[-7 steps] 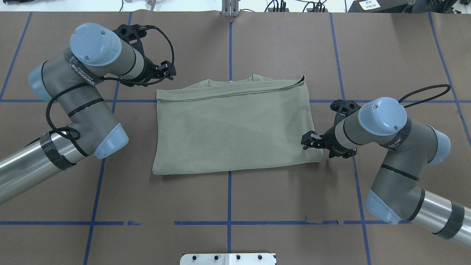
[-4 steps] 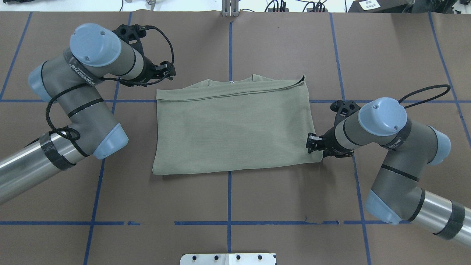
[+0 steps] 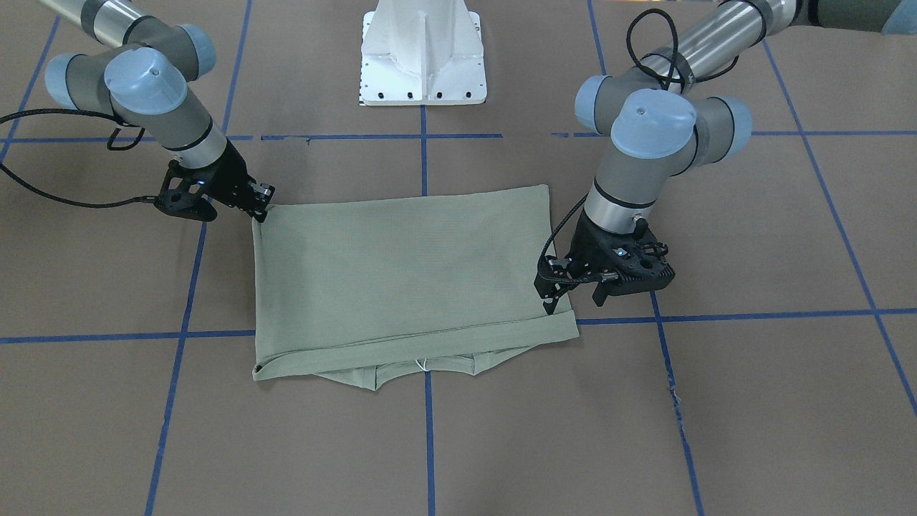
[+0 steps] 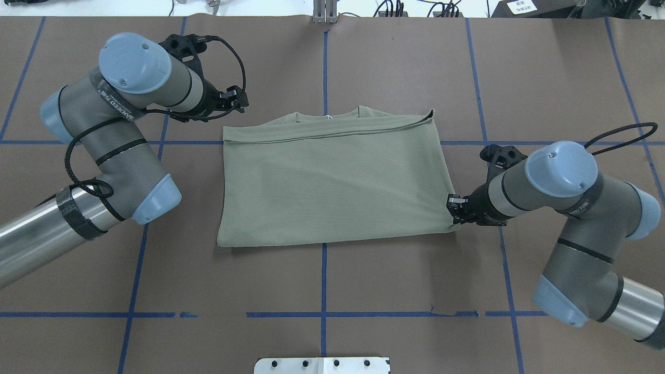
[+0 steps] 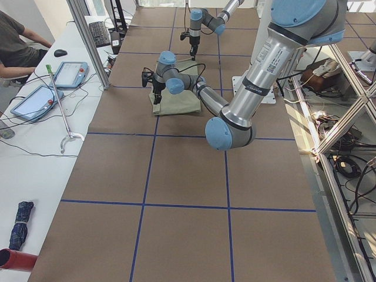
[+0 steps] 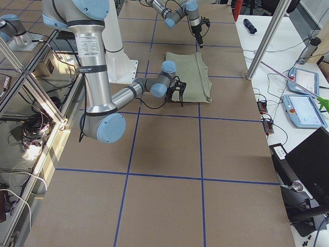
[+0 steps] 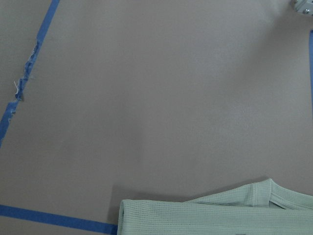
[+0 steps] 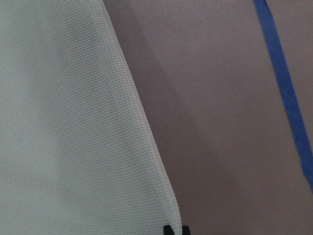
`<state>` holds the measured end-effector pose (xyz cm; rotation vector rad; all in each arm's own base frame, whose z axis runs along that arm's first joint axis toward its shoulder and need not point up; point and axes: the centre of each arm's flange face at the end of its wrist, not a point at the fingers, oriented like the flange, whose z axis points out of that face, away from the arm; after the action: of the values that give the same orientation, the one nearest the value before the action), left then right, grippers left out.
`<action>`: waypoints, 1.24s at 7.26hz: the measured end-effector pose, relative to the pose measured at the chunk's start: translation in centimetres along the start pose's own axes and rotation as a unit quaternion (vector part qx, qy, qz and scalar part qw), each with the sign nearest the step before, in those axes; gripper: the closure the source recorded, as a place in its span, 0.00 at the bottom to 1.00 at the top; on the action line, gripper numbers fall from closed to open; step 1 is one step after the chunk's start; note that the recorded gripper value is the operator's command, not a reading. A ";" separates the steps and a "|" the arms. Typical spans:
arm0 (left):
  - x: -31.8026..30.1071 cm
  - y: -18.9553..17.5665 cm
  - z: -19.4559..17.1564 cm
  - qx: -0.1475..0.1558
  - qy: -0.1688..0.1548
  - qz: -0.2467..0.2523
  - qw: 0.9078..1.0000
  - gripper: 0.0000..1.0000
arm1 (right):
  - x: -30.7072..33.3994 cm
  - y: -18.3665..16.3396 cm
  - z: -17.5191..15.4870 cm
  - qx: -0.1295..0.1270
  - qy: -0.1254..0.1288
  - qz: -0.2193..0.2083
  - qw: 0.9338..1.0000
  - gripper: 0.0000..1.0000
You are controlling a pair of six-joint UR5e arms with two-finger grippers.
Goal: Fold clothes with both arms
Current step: 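Drag the folded shirt with the right gripper toward the robot, rotating it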
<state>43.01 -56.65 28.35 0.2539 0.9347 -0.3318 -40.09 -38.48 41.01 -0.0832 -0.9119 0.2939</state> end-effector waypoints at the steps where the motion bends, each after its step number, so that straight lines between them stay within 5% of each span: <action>1: 0.0 0.0 0.0 0.000 0.000 0.000 1.000 0.12 | 1.4 1.7 -1.1 -0.008 0.000 -0.007 1.000 1.00; 5: -0.2 0.2 0.0 0.000 0.000 0.000 1.000 0.12 | 5.5 12.0 -4.6 -0.103 0.011 -0.056 0.993 1.00; 6: -0.1 0.3 -0.2 0.001 0.001 0.000 1.000 0.12 | 6.4 14.7 -4.9 -0.136 0.020 -0.071 0.988 0.89; 7: -0.1 0.3 -0.3 0.001 0.002 0.001 1.000 0.12 | 6.7 16.9 -4.8 -0.166 0.026 -0.084 0.982 0.01; 9: 0.1 0.4 -0.7 0.002 0.006 0.003 1.000 0.06 | 6.7 19.3 -4.6 -0.195 0.029 -0.101 0.975 0.00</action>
<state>42.70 -56.05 27.93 0.2619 0.9447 -0.3276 -36.78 -17.80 39.60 -0.3577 -0.9022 -0.0804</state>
